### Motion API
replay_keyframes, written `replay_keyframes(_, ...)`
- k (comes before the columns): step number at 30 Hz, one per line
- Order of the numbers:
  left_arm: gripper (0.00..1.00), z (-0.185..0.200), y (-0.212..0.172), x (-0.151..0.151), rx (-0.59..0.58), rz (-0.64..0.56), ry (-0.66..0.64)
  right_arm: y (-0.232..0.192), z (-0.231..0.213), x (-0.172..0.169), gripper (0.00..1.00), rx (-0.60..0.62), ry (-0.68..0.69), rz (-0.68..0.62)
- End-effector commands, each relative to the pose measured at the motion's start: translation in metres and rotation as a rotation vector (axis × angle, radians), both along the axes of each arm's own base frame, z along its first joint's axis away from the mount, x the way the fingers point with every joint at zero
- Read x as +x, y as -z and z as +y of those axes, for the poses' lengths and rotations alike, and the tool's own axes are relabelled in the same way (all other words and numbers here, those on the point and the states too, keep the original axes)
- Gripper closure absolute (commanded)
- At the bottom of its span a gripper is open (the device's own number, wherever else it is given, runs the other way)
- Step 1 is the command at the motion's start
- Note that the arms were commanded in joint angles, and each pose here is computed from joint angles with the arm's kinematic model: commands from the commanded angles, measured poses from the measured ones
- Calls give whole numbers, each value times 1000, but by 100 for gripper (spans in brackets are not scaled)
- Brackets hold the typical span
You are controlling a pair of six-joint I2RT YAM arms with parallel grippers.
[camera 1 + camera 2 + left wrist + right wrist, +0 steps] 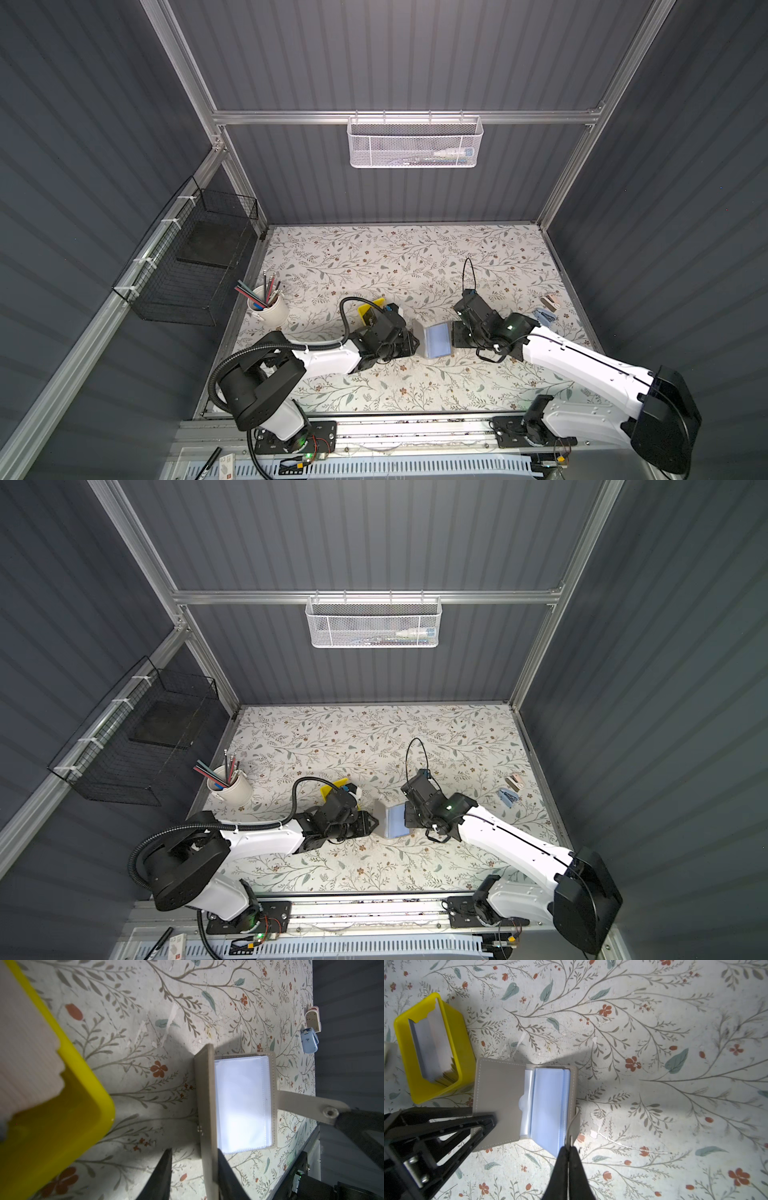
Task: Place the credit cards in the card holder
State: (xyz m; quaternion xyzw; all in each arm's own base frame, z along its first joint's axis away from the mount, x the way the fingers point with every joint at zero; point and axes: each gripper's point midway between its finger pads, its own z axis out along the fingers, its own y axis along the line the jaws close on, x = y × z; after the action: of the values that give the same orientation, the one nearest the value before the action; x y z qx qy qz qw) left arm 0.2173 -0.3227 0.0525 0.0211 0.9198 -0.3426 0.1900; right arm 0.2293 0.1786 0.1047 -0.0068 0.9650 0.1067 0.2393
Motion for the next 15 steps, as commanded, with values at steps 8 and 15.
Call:
replay_keyframes(8, 88, -4, -7, 0, -26, -20, 38, 31, -8, -4, 88, -36, 35, 58)
replay_keyframes(15, 92, -6, -6, 0, -54, -16, 27, 30, -4, -3, 81, -10, 34, 61)
